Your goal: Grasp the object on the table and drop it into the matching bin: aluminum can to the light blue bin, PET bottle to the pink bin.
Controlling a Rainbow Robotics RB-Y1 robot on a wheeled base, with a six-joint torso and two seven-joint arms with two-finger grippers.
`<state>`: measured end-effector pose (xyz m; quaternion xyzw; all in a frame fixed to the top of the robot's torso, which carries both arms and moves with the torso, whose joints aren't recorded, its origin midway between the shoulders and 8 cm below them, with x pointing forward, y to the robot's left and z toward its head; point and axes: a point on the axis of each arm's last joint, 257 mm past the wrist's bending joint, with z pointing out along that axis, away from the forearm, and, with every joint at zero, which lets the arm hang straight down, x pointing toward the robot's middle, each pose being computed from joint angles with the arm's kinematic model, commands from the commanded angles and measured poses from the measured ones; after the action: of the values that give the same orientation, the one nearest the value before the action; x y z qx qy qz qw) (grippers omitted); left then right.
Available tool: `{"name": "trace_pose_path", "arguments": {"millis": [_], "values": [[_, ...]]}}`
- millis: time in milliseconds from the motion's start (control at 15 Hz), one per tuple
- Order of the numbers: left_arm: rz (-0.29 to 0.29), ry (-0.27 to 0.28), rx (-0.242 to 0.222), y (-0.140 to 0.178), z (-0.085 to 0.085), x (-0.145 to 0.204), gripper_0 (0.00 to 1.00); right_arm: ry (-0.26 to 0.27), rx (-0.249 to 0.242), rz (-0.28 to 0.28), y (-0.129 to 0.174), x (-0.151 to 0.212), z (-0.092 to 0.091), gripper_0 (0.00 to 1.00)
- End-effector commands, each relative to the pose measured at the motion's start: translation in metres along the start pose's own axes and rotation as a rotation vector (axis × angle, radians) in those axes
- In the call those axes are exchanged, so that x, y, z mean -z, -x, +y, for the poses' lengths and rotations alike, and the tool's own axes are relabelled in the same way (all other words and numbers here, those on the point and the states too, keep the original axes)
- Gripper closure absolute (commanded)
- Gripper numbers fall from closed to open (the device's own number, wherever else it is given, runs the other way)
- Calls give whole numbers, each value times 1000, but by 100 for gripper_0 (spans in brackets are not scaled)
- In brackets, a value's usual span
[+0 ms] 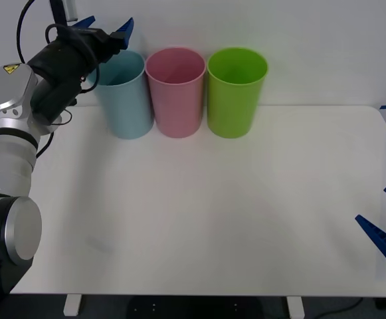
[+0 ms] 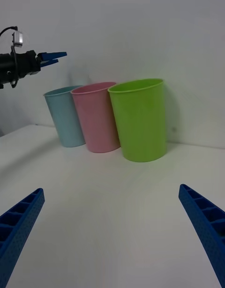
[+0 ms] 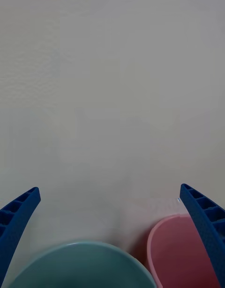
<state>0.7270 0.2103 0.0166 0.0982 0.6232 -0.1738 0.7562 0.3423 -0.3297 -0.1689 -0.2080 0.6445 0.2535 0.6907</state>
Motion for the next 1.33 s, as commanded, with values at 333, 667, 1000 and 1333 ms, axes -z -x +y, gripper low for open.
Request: {"name": "trace_pose_path", "arguments": {"millis": [333, 667, 1000, 1333], "values": [[-13, -72, 48, -7, 7, 35, 0, 0, 0, 0, 0, 0, 0, 0], [-16, -115, 55, -12, 24, 81, 0, 0, 0, 0, 0, 0, 0, 0], [-11, -124, 32, -22, 43, 148, 0, 0, 0, 0, 0, 0, 0, 0], [-13, -148, -11, -26, 55, 237, 0, 0, 0, 0, 0, 0, 0, 0]]}}
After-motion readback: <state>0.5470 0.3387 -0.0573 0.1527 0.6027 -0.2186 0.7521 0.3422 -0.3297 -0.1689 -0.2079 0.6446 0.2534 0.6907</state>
